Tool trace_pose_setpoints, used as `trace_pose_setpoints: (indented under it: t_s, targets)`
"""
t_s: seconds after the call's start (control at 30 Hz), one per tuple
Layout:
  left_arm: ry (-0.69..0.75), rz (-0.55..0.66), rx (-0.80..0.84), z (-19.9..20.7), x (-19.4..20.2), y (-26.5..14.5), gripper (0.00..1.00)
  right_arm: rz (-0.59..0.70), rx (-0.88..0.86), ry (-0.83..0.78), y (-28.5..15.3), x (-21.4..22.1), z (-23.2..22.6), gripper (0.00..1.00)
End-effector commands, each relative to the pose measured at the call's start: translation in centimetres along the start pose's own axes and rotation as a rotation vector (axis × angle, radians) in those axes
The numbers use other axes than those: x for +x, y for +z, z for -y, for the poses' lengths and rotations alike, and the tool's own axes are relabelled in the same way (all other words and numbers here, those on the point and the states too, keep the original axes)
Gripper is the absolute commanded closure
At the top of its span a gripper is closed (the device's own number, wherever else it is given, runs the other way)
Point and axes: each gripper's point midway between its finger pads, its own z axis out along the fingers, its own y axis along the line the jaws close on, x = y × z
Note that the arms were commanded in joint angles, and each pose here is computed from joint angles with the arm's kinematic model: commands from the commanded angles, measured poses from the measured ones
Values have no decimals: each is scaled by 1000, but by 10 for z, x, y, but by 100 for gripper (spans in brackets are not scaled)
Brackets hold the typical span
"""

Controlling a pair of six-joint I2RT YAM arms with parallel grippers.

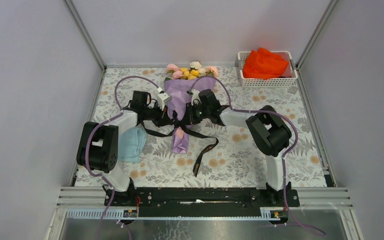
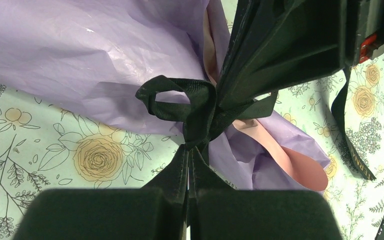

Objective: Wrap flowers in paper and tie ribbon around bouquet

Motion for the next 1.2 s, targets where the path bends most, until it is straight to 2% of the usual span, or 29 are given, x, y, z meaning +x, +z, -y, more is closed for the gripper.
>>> trace_pose_setpoints:
  t_s: [0.0, 0.1, 0.17, 0.3, 0.43, 0.57, 0.67, 0.77, 0.87, 1.03, 1.17]
  targets:
    - [26, 7, 16, 2, -1, -3, 100, 29, -34, -38, 3, -17, -15, 93]
    - [40, 6, 20, 2, -2, -6, 100, 53, -37, -51, -2, -25, -21, 97]
    - [50, 10, 20, 1, -4, -10, 87, 67, -28, -65, -6, -31, -22, 97]
    - [49, 21, 9, -4, -17, -18, 52, 85, 7, -96, -12, -36, -22, 98]
    - [44, 74, 8, -8, -45, -20, 38, 97, 32, -124, -19, -37, -21, 100]
    - [24, 102, 19, -13, -60, -16, 35, 121, 35, -143, -26, -43, -25, 100]
    - [24, 99, -7, -20, -64, -16, 36, 141, 46, -151, -31, -46, -26, 100]
    - [108, 108, 17, -11, -72, -19, 41, 161, 74, -150, -36, -49, -24, 100]
    - [221, 110, 42, 6, -80, -19, 43, 180, 93, -150, -40, -53, -23, 100]
    - [315, 119, 48, 8, -96, -15, 34, 174, 94, -149, -40, -52, -23, 100]
    - [303, 33, 72, -8, -83, -6, 28, 172, 89, -147, -41, -50, -24, 100]
